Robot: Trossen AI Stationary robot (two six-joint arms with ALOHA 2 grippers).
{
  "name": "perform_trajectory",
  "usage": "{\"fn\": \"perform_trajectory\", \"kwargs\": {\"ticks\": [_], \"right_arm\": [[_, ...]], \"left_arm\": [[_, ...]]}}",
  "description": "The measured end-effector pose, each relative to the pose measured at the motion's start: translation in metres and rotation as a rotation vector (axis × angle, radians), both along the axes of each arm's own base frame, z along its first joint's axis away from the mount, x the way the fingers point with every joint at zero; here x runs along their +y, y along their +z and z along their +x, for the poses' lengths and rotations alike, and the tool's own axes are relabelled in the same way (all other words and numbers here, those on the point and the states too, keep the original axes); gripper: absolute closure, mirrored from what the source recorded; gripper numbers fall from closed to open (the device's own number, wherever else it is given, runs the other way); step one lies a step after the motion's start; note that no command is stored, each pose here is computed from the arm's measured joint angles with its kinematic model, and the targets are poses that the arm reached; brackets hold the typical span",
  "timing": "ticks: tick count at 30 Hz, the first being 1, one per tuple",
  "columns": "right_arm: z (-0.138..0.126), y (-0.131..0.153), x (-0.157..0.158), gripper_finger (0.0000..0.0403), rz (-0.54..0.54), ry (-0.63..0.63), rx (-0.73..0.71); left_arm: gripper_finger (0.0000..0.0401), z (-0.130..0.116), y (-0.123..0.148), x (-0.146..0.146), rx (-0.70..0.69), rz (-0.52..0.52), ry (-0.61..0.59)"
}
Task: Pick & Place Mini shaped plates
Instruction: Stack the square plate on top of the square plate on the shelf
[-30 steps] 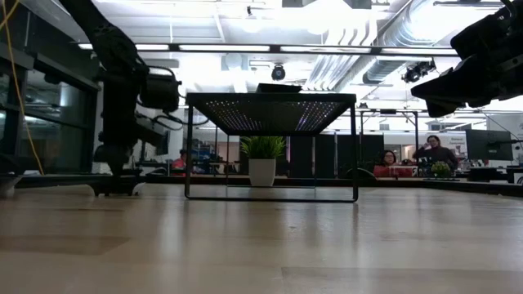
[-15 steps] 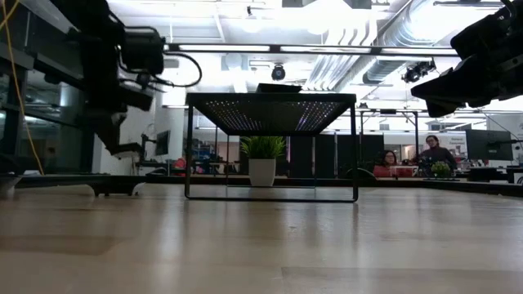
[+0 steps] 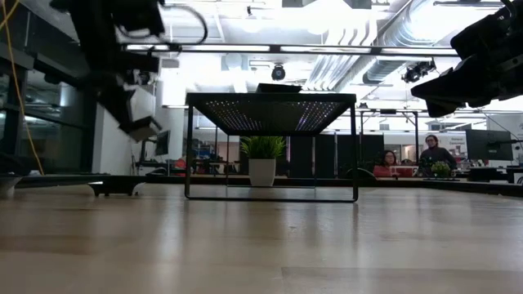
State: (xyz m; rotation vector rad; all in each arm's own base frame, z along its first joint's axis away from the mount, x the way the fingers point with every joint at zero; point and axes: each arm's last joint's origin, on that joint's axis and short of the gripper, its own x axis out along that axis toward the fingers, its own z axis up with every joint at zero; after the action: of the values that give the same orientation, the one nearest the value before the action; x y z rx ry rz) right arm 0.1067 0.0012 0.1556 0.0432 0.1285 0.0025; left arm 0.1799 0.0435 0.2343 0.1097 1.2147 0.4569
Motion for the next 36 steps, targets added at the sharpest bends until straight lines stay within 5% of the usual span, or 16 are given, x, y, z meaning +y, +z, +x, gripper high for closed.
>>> {"fn": "perform_trajectory", "kwargs": {"ticks": [15,27,36], "right_arm": [[0.000,0.000,0.000,0.0399,0.000,0.000,0.000],[0.000,0.000,0.000,0.0396,0.000,0.000,0.000],[0.000,0.000,0.000,0.0396,0.000,0.000,0.000]], "left_arm": [[0.0401,0.048,0.064,-0.041,-0.145,0.075,-0.186],[0.0401,0.094,0.074,-0.073,0.020,0.301,-0.843],[0.0401,0.105,0.082,-0.075,0.046,0.512,-1.146]]}}
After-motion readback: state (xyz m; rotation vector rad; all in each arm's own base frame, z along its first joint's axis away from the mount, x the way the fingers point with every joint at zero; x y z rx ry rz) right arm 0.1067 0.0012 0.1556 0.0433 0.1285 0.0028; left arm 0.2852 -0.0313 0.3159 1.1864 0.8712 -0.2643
